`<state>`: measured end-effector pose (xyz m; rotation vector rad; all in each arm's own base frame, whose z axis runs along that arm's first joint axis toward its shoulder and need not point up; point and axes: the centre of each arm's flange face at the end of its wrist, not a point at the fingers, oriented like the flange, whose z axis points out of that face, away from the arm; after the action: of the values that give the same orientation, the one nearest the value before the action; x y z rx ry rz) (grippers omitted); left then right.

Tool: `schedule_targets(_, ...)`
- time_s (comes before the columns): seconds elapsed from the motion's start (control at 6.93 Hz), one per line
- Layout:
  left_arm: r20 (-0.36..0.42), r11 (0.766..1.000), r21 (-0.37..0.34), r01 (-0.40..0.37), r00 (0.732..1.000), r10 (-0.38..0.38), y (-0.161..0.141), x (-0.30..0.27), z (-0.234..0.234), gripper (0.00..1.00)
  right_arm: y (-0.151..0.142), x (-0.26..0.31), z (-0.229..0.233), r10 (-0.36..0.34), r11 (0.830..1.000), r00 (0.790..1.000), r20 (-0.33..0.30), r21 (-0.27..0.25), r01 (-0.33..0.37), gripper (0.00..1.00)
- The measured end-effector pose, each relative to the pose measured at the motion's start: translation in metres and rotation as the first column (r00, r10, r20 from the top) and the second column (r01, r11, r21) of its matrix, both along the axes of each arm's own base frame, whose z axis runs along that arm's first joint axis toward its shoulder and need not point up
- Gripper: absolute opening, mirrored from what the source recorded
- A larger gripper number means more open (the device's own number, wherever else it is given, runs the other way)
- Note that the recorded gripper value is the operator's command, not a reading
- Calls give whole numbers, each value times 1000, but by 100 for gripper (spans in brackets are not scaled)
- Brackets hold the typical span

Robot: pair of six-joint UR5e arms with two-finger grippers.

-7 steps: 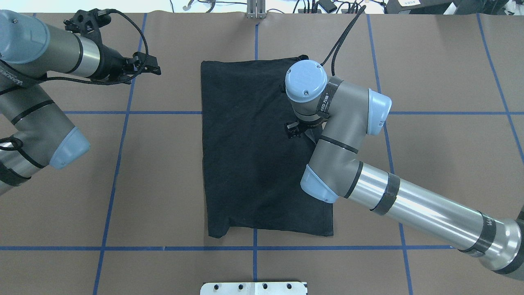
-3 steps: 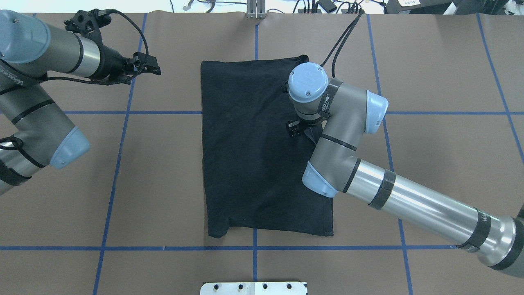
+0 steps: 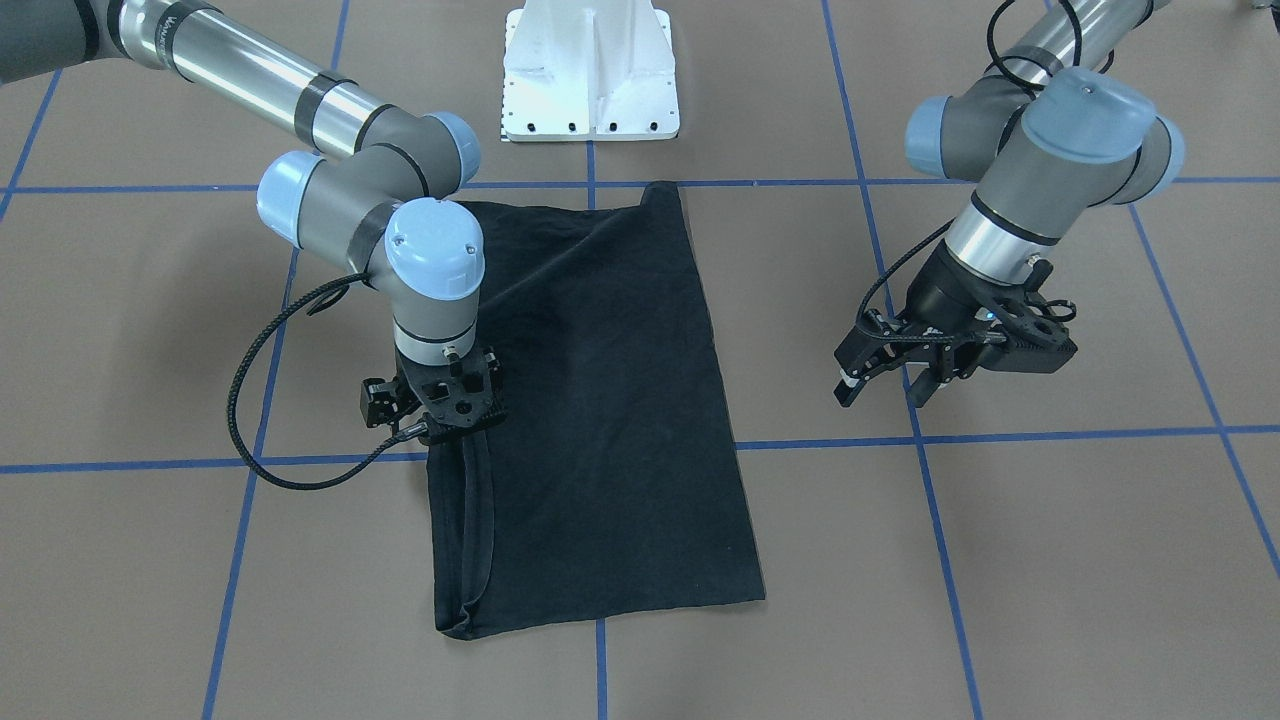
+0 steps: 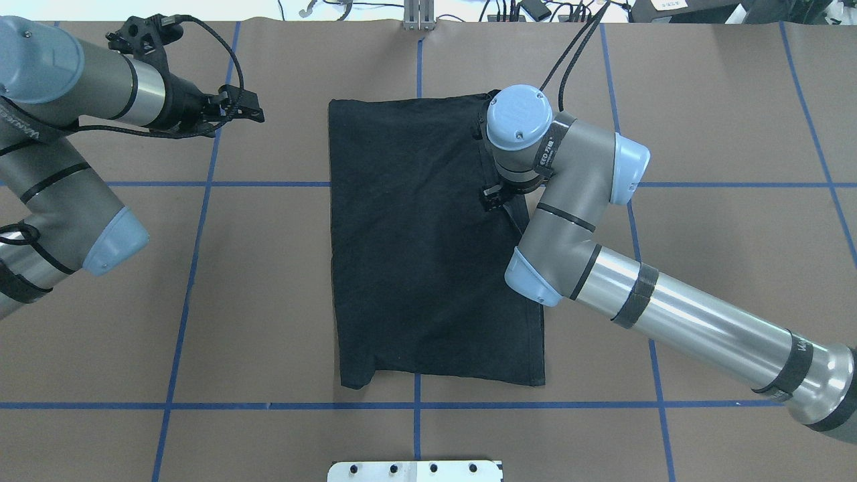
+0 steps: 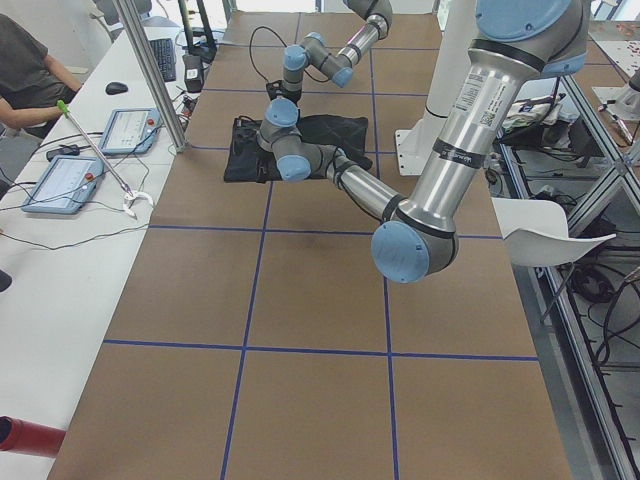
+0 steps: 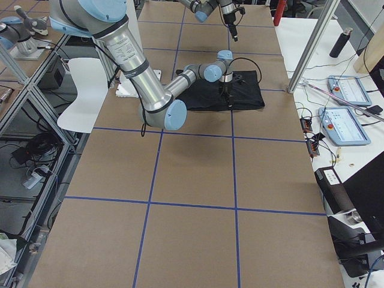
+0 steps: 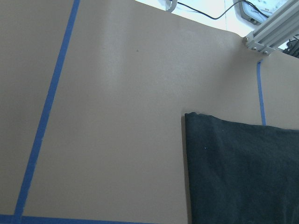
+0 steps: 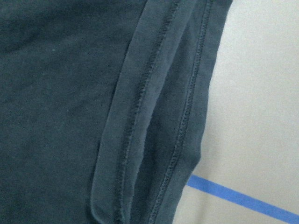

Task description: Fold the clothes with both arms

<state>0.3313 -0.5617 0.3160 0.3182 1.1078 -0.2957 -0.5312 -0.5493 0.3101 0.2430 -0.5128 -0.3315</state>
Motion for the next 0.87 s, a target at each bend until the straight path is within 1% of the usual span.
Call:
schedule_targets(0.29, -2, 1000, 2, 0, 1000, 0, 0, 1, -2, 100, -7, 9, 7, 1, 1000, 1000, -10, -3, -1, 100)
schedule_targets(0.58, -6, 1000, 5, -1, 1000, 1, 0, 1, -5, 100, -12, 23, 29, -8, 1000, 1000, -27, -9, 7, 100)
schedule_targets(0.72, -8, 1000, 8, -1, 1000, 1, 0, 2, -8, 100, -15, 32, 38, -9, 1000, 1000, -28, -18, 9, 100)
schedule_targets(0.87, -10, 1000, 10, -1, 1000, 1, -1, 2, -9, 100, -21, 43, 40, -13, 999, 1000, -14, -31, 13, 100)
